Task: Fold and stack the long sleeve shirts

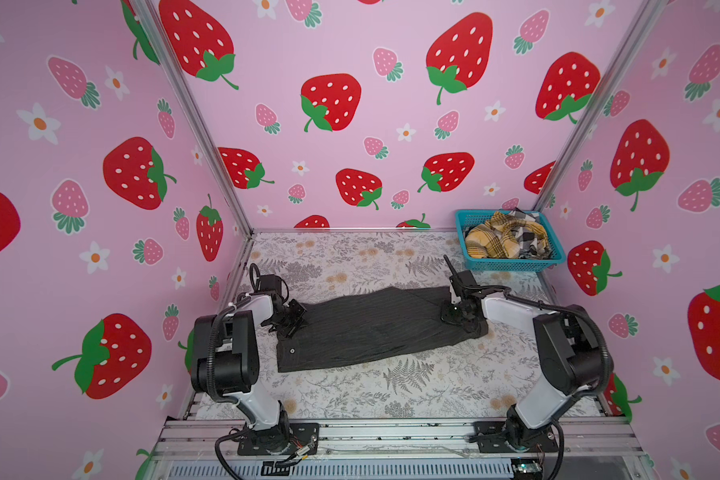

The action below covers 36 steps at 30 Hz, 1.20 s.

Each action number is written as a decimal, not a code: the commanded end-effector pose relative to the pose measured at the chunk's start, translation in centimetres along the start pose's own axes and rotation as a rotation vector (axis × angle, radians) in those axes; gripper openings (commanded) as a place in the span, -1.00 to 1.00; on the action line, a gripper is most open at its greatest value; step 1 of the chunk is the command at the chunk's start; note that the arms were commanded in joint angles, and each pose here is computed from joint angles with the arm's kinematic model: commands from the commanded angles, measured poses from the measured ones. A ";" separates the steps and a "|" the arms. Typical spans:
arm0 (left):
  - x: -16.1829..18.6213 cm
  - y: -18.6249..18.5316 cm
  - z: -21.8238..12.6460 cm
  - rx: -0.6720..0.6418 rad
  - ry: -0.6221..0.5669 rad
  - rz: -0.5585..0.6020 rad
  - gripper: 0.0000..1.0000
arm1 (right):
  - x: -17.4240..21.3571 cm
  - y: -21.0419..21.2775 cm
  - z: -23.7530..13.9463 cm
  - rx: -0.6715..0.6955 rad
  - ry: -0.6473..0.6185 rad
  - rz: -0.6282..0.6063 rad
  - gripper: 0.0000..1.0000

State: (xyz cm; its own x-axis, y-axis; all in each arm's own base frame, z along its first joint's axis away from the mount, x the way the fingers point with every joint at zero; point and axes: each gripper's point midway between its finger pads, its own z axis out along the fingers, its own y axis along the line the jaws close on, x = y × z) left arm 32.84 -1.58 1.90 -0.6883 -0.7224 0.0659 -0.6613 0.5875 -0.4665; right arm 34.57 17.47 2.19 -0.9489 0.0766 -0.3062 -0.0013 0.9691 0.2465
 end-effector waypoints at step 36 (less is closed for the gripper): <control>16.1 -4.3 1.8 -0.057 0.271 0.369 -0.87 | 5.9 13.8 1.7 -0.189 0.117 -0.209 -0.34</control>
State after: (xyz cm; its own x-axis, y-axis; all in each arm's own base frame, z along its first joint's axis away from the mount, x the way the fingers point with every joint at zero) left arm 25.20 -15.93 3.87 -0.9308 -0.3455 0.1195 -0.3625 0.8292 -0.4254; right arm 28.22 32.25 3.75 -0.9397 -0.2066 -0.2724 -0.3032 0.8716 0.3851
